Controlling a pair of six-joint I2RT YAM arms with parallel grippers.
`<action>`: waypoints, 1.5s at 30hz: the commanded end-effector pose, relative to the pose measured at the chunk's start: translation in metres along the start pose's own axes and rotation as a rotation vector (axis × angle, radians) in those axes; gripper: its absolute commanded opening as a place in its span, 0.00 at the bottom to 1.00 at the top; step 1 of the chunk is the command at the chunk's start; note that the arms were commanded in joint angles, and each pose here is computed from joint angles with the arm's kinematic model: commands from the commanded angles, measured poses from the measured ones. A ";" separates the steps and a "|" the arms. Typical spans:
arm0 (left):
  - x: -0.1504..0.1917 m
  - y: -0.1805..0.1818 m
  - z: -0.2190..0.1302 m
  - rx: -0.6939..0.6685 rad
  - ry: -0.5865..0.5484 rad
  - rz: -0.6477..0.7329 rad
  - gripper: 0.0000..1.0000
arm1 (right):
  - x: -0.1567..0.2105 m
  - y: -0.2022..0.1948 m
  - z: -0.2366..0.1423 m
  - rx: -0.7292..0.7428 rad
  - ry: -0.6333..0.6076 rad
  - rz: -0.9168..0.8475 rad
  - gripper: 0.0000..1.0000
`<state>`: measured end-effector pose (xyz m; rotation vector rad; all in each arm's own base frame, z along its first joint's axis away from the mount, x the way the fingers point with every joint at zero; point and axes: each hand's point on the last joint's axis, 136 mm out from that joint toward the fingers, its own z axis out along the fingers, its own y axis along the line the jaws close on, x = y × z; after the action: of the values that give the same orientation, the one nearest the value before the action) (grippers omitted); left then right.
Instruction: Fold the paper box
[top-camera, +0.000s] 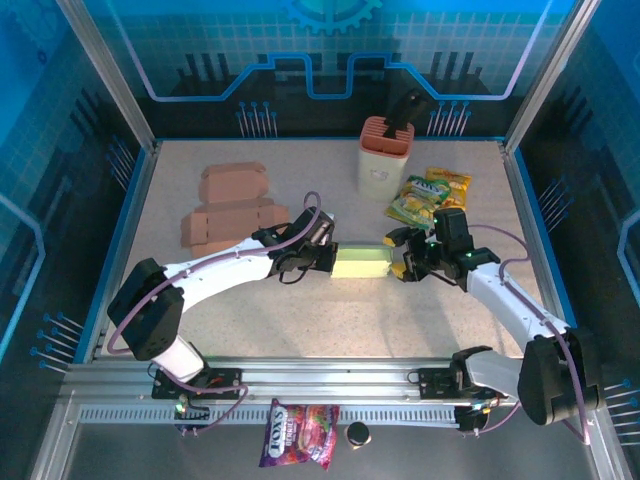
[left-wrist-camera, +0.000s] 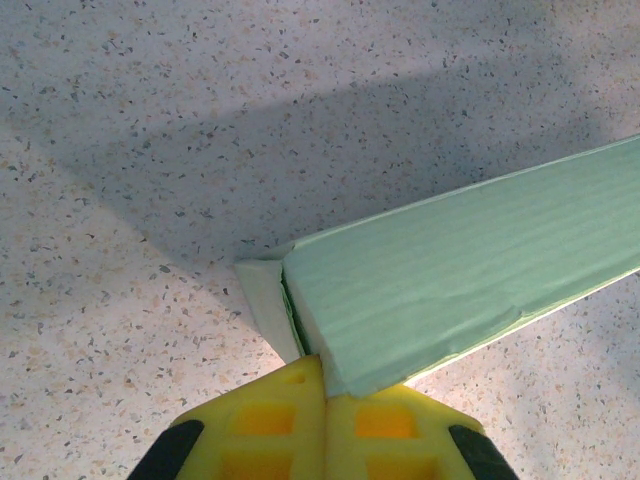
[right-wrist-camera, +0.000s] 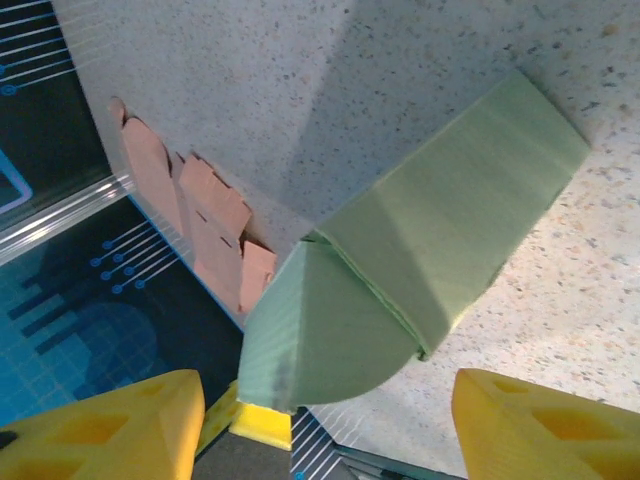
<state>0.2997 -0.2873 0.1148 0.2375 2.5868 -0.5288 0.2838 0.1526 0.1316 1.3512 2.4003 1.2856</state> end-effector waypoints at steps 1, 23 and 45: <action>0.035 0.015 0.006 -0.061 0.122 0.013 0.00 | -0.003 -0.012 0.005 0.000 0.019 0.054 0.64; 0.028 0.004 -0.016 -0.023 0.109 -0.031 0.25 | -0.013 -0.029 0.006 0.063 -0.012 -0.005 0.52; -0.001 0.004 -0.059 0.146 0.158 -0.663 0.52 | -0.015 -0.029 0.007 0.064 -0.021 -0.007 0.50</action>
<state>0.2807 -0.2618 0.1534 -0.3255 2.7208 -0.8320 0.2774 0.1458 0.1069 1.3408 2.4458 1.2453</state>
